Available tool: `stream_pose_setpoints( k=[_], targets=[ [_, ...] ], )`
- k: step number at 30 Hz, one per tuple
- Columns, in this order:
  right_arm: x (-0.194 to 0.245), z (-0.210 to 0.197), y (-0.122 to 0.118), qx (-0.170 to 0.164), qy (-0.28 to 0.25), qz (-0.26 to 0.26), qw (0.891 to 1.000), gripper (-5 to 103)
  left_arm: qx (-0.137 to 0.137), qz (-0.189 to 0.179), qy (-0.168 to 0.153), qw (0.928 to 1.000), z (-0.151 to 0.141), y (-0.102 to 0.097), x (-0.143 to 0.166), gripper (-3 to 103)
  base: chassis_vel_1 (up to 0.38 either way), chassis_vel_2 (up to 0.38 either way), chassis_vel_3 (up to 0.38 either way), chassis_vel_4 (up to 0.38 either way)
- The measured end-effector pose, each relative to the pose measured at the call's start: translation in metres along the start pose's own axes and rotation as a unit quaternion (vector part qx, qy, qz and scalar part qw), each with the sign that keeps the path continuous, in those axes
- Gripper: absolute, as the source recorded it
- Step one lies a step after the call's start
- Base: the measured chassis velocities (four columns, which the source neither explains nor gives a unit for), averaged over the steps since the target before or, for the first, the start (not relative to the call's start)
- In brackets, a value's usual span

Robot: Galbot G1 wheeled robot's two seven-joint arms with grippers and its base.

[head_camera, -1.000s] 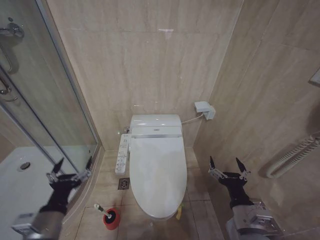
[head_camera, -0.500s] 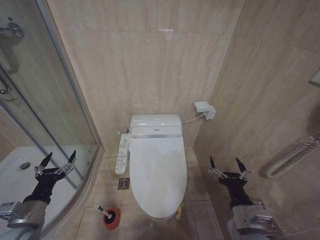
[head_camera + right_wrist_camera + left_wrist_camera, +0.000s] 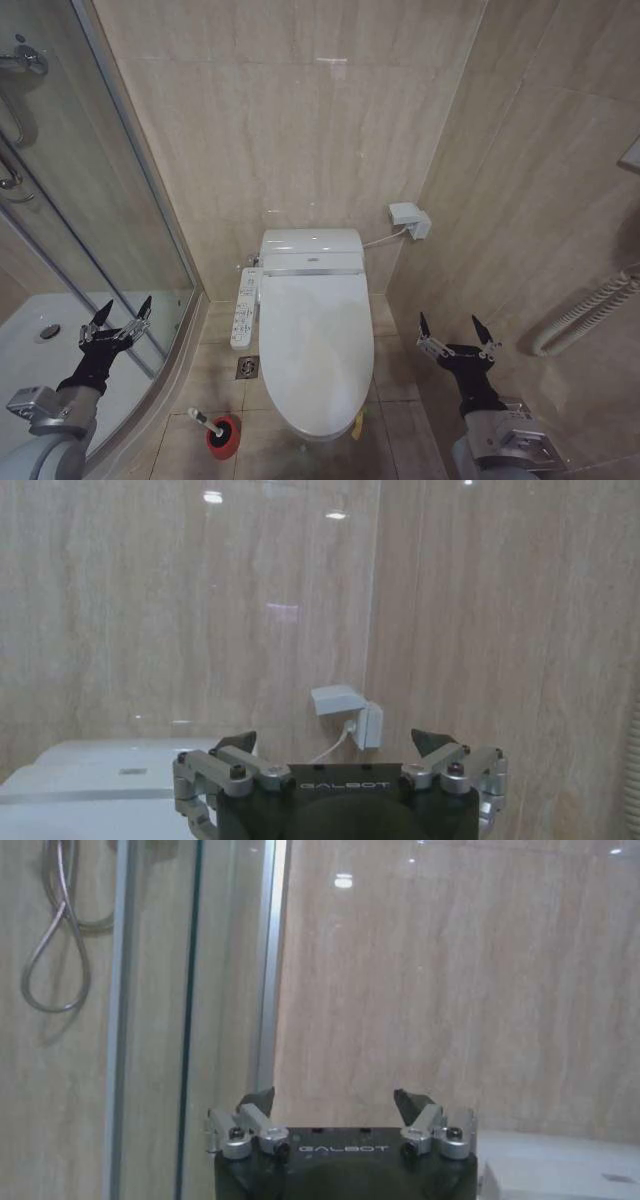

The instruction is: Open the toilet lid, clean the toilet bowl with a toilet brush, close the toilet lid, and flush.

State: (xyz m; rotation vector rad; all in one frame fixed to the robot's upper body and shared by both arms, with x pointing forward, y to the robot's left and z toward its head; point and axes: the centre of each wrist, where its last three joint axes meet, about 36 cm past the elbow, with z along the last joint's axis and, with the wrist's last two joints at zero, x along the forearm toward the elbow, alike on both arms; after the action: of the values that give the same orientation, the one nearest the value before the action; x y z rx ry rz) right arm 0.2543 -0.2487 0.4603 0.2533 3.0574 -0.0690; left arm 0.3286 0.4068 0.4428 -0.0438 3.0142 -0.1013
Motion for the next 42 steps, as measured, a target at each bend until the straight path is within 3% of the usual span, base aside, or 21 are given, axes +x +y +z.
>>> stream_pose_setpoints(
  k=[2, 8, 9, 15, 16, 22, 23, 30, 31, 33, 37, 38, 42],
  targets=[
    [0.0, 0.0, 0.0, 0.0, 0.0, 0.0, 1.0, 100, 0.0, 0.008, 0.002, 1.0, 0.001, 0.0, -0.001, 82, 0.0, 0.0, 0.0, 0.0],
    [0.0, 0.0, 0.0, 0.0, 0.0, 0.0, 1.0, 100, 0.005, 0.024, 0.01, 0.9997, 0.009, -0.001, -0.012, 82, 0.0, 0.0, 0.0, 0.0],
    [0.0, 0.0, 0.0, 0.0, 0.0, 0.0, 1.0, 100, 0.005, 0.024, 0.011, 0.9997, 0.01, -0.001, -0.013, 64, 0.0, 0.0, 0.0, 0.0],
    [0.0, 0.0, 0.0, 0.0, 0.0, 0.0, 1.0, 100, -0.013, 0.017, 0.023, 0.9995, 0.021, 0.02, -0.036, 64, 0.0, 0.0, 0.0, 0.0],
    [0.0, 0.0, 0.0, 0.0, 0.0, 0.0, 1.0, 100, -0.016, 0.014, 0.026, 0.9994, 0.023, 0.025, -0.04, 46, 0.0, 0.0, 0.0, 0.0],
    [0.0, 0.0, 0.0, 0.0, 0.0, 0.0, 1.0, 100, -0.022, 0.018, 0.033, 0.9991, 0.034, 0.035, -0.054, 46, 0.0, 0.0, 0.0, 0.0],
    [0.0, 0.0, 0.0, 0.0, 0.0, 0.0, 1.0, 100, -0.022, 0.02, 0.034, 0.999, 0.038, 0.035, -0.056, 38, 0.0, 0.0, 0.0, 0.0],
    [0.0, 0.0, 0.0, 0.0, 0.0, 0.0, 1.0, 100, -0.027, 0.027, 0.037, 0.9986, 0.049, 0.045, -0.07, 38, 0.0, 0.0, 0.0, 0.0],
    [0.0, 0.0, 0.0, 0.0, 0.0, 0.0, 1.0, 100, -0.028, 0.026, 0.038, 0.9985, 0.051, 0.048, -0.074, 11, 0.0, 0.0, 0.0, 0.0],
    [0.0, 0.0, 0.0, 0.0, 0.0, 0.0, 1.0, 100, -0.03, 0.026, 0.039, 0.9985, 0.053, 0.051, -0.08, 11, 0.0, 0.0, 0.0, 0.0],
    [0.0, 0.0, 0.0, 0.0, 0.0, 0.0, 1.0, 100, -0.029, 0.034, 0.039, 0.9982, 0.058, 0.05, -0.091, 11, 0.0, 0.0, 0.0, 0.0],
    [0.0, 0.0, 0.0, 0.0, 0.0, 0.0, 1.0, 100, -0.027, 0.035, 0.04, 0.9983, 0.059, 0.047, -0.093, 0, 0.0, 0.0, 0.0, 0.0],
    [0.0, 0.0, 0.0, 0.0, 0.0, 0.0, 1.0, 100, -0.019, 0.03, 0.04, 0.9986, 0.065, 0.034, -0.104, 0, 0.0, 0.0, 0.0, 0.0]
  ],
)
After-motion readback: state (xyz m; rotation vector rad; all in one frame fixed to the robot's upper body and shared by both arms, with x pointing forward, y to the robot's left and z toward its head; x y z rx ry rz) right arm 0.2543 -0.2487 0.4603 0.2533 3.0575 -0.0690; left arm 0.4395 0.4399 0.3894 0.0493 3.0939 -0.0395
